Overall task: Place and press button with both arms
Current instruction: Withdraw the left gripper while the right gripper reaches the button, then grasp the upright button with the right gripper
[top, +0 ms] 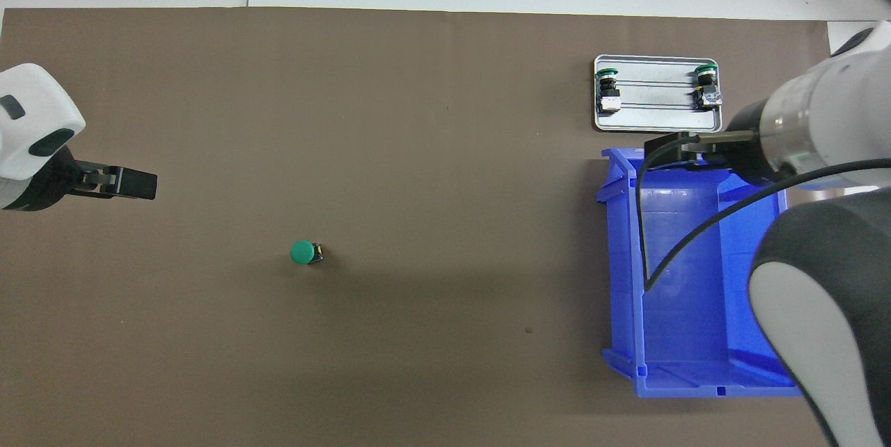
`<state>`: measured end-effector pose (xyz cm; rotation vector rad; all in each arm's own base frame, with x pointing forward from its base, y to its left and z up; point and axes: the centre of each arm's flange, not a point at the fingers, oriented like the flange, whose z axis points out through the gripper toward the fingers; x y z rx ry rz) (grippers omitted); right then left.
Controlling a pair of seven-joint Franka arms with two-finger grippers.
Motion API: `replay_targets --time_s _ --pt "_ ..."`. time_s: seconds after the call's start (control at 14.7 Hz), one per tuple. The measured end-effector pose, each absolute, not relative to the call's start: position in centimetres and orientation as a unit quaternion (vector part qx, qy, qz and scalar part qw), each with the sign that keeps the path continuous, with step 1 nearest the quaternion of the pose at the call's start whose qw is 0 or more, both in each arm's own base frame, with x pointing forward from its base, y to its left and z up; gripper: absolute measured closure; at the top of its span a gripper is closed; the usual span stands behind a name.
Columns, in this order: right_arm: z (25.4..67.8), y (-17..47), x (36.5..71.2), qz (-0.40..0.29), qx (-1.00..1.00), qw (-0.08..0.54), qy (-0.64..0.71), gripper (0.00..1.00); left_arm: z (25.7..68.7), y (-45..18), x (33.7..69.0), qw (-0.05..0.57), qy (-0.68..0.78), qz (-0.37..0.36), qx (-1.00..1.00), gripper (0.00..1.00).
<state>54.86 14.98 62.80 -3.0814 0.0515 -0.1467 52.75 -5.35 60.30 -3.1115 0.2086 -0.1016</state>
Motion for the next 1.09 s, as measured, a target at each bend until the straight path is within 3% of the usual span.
replay_targets --time_s 0.34,0.61,0.89,1.09 --pt "59.4 33.5 53.5 -0.073 -0.993 0.073 0.057 0.00 64.8 -0.9 53.9 0.009 0.061 -0.011 -0.998 0.00" --pt "52.2 46.7 53.3 -0.108 -0.987 0.118 0.018 0.00 66.0 -1.2 55.0 0.008 0.068 -0.009 -0.998 0.00" --pt "44.2 55.1 50.2 -0.146 -0.983 0.112 -0.002 0.00 65.3 -2.6 54.7 -0.001 0.079 0.005 -0.997 0.00" --pt "39.7 58.0 48.5 -0.166 -0.981 0.094 -0.018 0.00 63.9 -2.9 54.1 -0.013 0.081 0.020 -0.996 0.00"
